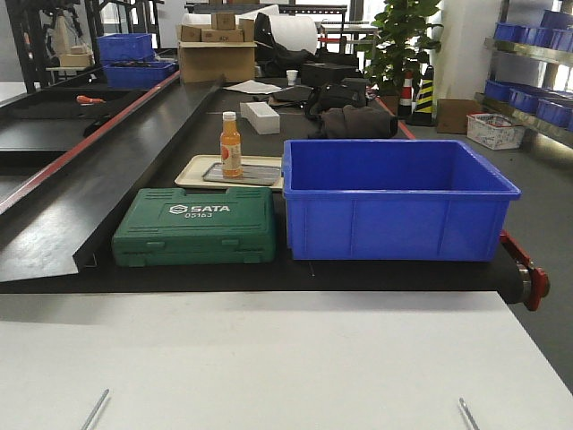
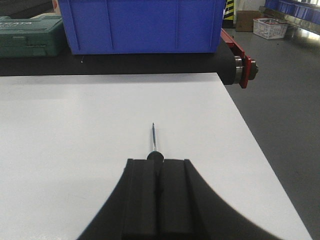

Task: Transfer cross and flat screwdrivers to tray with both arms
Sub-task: 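Lower both grippers toward the green-handled screwdrivers on the white table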

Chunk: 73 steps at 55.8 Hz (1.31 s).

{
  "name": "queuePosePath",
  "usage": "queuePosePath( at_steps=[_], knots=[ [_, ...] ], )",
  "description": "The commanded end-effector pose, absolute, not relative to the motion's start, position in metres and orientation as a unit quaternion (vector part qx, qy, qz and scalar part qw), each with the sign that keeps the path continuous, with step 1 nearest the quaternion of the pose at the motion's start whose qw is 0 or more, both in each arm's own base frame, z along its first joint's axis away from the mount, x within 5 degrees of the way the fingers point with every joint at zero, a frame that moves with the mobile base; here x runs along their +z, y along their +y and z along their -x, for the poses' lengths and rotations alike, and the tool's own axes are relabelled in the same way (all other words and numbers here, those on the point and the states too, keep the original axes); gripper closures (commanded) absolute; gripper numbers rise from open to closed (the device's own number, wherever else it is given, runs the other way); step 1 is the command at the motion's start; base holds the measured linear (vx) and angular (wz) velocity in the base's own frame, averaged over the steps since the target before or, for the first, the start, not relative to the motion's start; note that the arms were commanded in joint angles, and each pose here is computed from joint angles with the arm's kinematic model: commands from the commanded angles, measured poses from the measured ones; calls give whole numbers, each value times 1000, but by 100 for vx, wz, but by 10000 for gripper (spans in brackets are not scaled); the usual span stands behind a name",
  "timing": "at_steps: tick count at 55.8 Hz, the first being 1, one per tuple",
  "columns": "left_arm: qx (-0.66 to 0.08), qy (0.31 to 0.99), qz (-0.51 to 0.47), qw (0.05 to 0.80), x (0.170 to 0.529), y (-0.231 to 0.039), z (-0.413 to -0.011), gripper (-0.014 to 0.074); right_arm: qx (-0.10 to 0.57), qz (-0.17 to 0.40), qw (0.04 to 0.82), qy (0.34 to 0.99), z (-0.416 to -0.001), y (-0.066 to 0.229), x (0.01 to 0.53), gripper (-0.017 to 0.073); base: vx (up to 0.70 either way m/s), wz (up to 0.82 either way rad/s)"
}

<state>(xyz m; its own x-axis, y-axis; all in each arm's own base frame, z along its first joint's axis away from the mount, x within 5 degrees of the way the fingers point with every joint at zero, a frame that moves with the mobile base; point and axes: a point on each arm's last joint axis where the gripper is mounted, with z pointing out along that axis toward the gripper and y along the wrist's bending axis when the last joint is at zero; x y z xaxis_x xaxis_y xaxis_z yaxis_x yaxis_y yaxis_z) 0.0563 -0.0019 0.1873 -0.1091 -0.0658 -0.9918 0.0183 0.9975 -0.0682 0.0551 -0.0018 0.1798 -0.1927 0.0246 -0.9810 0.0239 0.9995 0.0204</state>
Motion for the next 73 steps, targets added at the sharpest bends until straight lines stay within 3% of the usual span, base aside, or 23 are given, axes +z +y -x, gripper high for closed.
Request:
queuePosePath(
  at_steps=[1,43,60,67,73],
  knots=[
    [-32,699,18,715,207,-1,-55,599,-3,-10,665,746,-56,-2,185,567,0,0],
    [-33,688,20,725,209,-1,-54,599,-3,-10,670,743,-56,-2,186,567,0,0],
    [-56,613,43,787,230,0,-51,599,7,-3,755,655,-56,0,208,567,0,0],
    [-62,567,45,820,255,1,-44,597,13,1,813,582,-50,2,237,567,0,0],
    [-63,543,42,837,287,1,-37,591,12,-2,816,578,-47,1,271,567,0,0]
  ],
)
